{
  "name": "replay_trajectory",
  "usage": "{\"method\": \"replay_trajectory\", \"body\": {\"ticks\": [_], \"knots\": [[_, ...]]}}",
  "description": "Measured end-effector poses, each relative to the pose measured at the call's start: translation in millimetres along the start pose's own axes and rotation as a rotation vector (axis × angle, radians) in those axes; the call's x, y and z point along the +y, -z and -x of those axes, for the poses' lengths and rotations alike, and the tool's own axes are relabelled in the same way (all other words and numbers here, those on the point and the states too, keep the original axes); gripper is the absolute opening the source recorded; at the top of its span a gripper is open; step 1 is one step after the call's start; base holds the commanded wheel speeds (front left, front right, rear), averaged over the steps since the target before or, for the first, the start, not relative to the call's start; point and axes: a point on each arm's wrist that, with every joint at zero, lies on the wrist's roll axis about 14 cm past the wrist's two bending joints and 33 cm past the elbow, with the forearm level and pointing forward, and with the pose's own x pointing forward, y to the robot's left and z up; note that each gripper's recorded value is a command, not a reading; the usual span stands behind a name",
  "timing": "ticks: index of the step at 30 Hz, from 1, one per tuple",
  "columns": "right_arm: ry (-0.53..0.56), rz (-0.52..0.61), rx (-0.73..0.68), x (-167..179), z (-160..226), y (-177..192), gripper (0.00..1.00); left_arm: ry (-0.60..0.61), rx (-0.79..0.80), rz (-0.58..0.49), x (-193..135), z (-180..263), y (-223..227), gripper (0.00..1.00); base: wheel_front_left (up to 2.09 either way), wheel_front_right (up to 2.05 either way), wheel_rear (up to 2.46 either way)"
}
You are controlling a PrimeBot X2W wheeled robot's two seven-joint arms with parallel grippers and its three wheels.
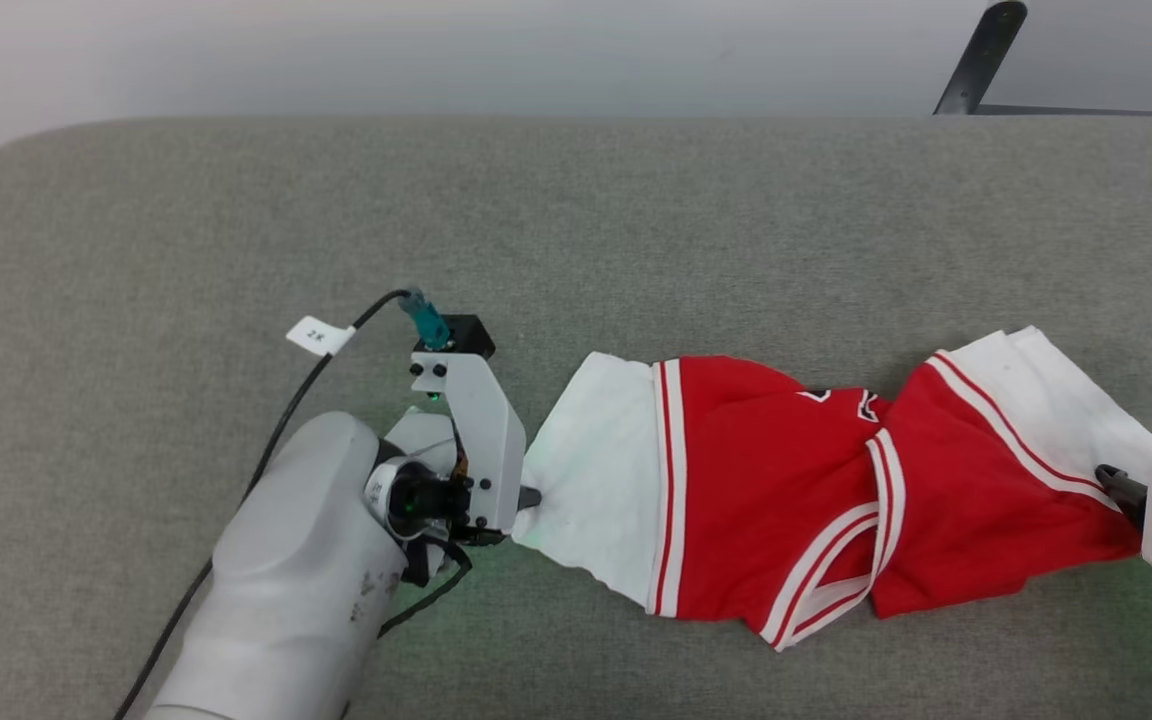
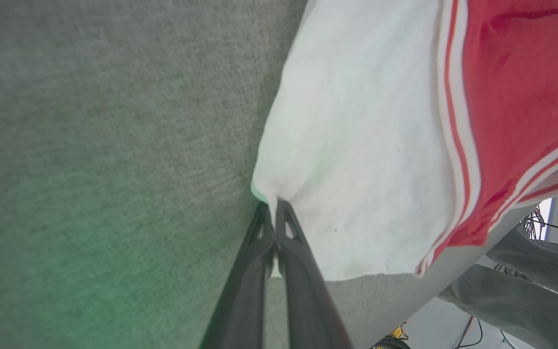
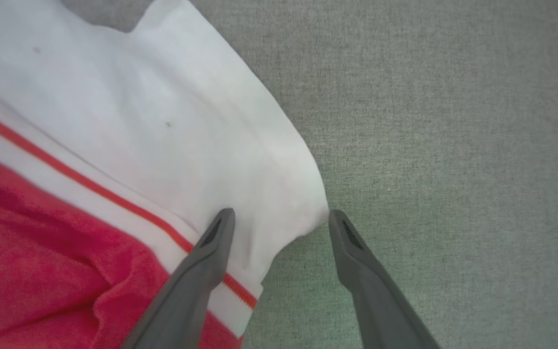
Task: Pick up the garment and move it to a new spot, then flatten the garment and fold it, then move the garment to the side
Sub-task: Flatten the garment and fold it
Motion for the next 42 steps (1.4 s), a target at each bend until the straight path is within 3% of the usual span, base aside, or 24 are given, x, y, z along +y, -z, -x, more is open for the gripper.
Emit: {"method": "replay_trajectory", "body": {"ticks": [4,5,6,14,16,21,28,36,42], "knots": [[0.004,0.001,0.046,4,-13,5,1.00,0.009,-0.001,0.004,1,-2,-1,0.00,0.00,0.00,0.00],[-0.002,-0.008,0.059,7,-16,7,0.45,0.009,0.000,0.004,2,-2,-2,0.00,0.00,0.00,0.00],[-0.004,-0.024,0.072,7,-19,8,0.00,0.012,0.004,0.008,2,-2,-1,0.00,0.00,0.00,0.00],[-0.006,-0.047,0.120,10,-26,2,0.00,0.009,0.002,0.015,7,5,-2,0.00,0.00,0.00,0.00],[-0.060,-0.100,0.094,22,-23,-10,0.00,-0.010,-0.021,0.019,14,13,-8,0.00,0.00,0.00,0.00],[-0.215,-0.204,-0.093,56,2,-79,0.00,-0.078,-0.153,0.002,20,51,-47,0.00,0.00,0.00,0.00],[-0.358,-0.236,-0.370,96,63,-176,0.00,-0.158,-0.408,-0.054,4,134,-118,0.00,0.00,0.00,0.00],[-0.425,-0.242,-0.680,125,133,-264,0.00,-0.264,-0.723,-0.096,-8,232,-181,0.00,0.00,0.00,0.00],[-0.429,-0.284,-0.915,123,174,-313,0.00,-0.318,-0.998,-0.120,-17,306,-224,0.00,0.00,0.00,0.00]]}}
